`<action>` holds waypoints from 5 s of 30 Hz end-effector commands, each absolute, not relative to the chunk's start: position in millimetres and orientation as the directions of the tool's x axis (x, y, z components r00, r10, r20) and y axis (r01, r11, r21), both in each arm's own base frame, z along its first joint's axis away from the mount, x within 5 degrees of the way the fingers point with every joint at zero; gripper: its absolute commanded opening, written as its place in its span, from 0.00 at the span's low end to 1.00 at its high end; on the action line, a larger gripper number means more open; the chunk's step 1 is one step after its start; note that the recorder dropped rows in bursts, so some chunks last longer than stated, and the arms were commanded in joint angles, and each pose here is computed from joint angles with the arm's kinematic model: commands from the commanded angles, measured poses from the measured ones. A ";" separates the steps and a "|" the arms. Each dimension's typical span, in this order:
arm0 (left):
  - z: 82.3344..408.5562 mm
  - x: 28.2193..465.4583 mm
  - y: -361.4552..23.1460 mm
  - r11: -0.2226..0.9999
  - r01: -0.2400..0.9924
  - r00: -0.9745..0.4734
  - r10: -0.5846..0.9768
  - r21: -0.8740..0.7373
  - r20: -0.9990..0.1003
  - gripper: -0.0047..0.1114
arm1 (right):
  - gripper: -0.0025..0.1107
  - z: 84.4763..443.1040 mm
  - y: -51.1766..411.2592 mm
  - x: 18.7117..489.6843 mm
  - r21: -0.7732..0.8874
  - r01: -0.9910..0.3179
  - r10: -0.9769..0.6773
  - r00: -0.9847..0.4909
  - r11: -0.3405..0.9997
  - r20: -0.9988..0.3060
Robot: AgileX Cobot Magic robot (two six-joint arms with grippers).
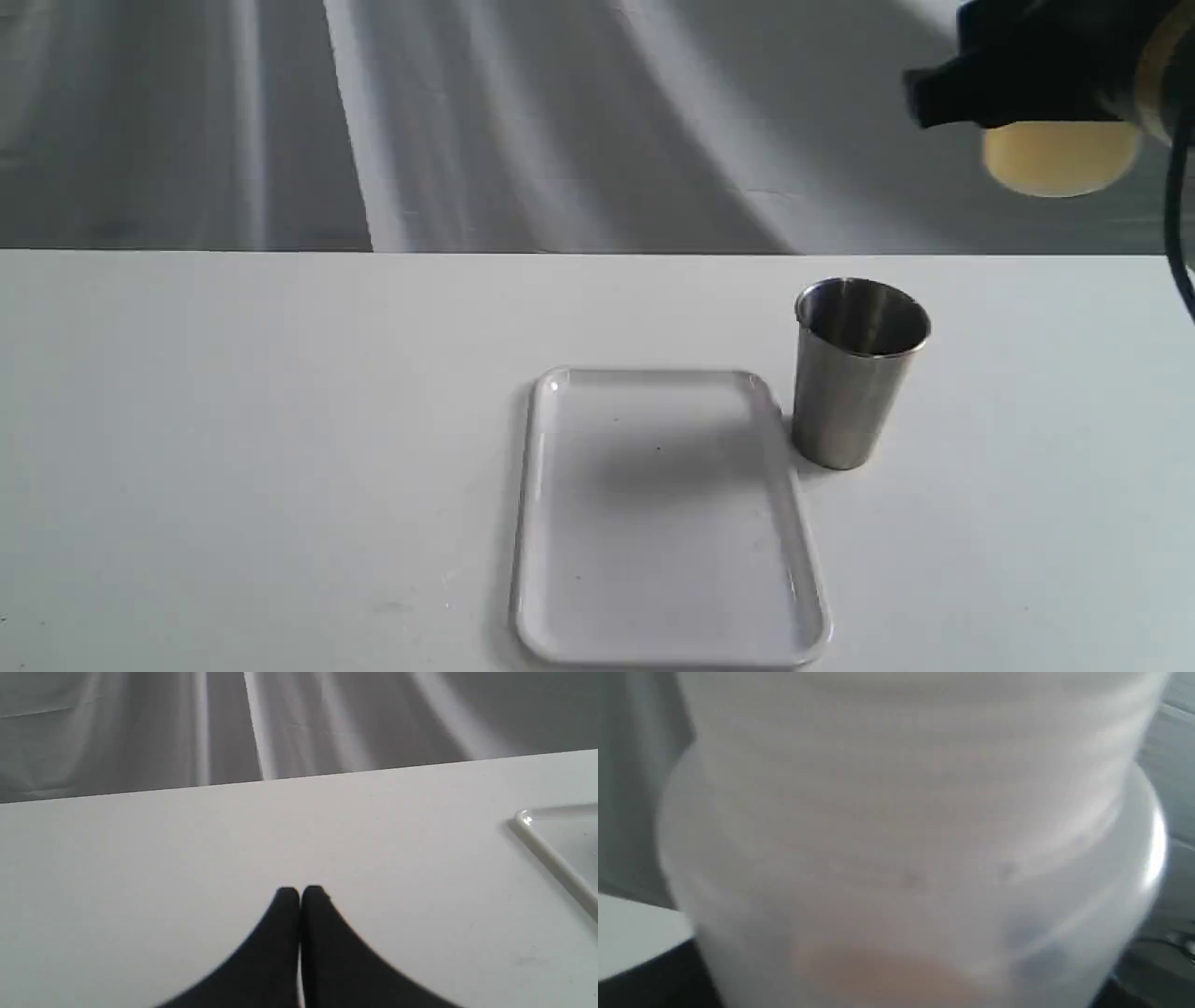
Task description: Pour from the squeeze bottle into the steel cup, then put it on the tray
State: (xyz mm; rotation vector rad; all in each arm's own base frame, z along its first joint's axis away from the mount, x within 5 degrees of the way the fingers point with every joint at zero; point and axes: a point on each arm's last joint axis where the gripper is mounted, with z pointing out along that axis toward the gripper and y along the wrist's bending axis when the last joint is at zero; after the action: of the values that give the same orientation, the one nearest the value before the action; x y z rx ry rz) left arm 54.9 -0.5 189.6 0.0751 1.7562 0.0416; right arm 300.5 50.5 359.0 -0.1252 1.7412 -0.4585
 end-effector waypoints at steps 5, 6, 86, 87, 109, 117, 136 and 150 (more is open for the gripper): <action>189.1 55.0 -0.4 0.998 0.025 -0.176 0.068 0.065 -0.982 0.04 | 0.17 357.7 77.1 298.8 -0.210 -0.135 -0.234 -0.193 0.968 -0.953; 189.1 55.0 -0.4 0.998 0.025 -0.176 0.068 0.065 -0.982 0.04 | 0.17 356.7 77.6 299.1 -0.178 -0.162 -0.209 -0.200 0.971 -0.957; 189.1 55.0 -0.4 0.997 0.025 -0.176 0.072 0.068 -0.982 0.04 | 0.17 137.6 142.8 349.0 0.044 -0.360 -0.111 -0.399 0.932 -0.910; 189.1 55.0 -0.4 0.997 0.025 -0.176 0.072 0.068 -0.982 0.04 | 0.17 135.8 142.8 349.0 0.044 -0.360 -0.113 -0.403 0.932 -0.908; 189.1 55.0 -0.4 0.997 0.025 -0.176 0.072 0.068 -0.982 0.04 | 0.17 128.4 145.8 347.5 0.043 -0.367 -0.126 -0.425 0.929 -0.896; 189.1 55.0 -0.4 0.997 0.025 -0.176 0.070 0.067 -0.982 0.04 | 0.27 126.2 145.1 346.5 0.020 -0.376 -0.159 -0.439 0.926 -0.884; 189.1 55.0 -0.4 0.997 0.025 -0.176 0.070 0.067 -0.982 0.04 | 0.78 194.8 141.1 331.4 -0.014 -0.411 -0.184 -0.375 0.911 -0.909; 189.1 55.0 -0.4 0.998 0.025 -0.176 0.069 0.065 -0.982 0.04 | 0.75 351.8 100.6 238.5 -0.197 -0.416 -0.255 -0.089 0.888 -0.963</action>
State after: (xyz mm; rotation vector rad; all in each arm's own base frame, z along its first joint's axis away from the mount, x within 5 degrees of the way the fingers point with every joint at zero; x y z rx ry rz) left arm 55.0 -0.5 189.9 0.0754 1.7526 0.0418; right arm 250.9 106.2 344.4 -0.4962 1.6698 0.1803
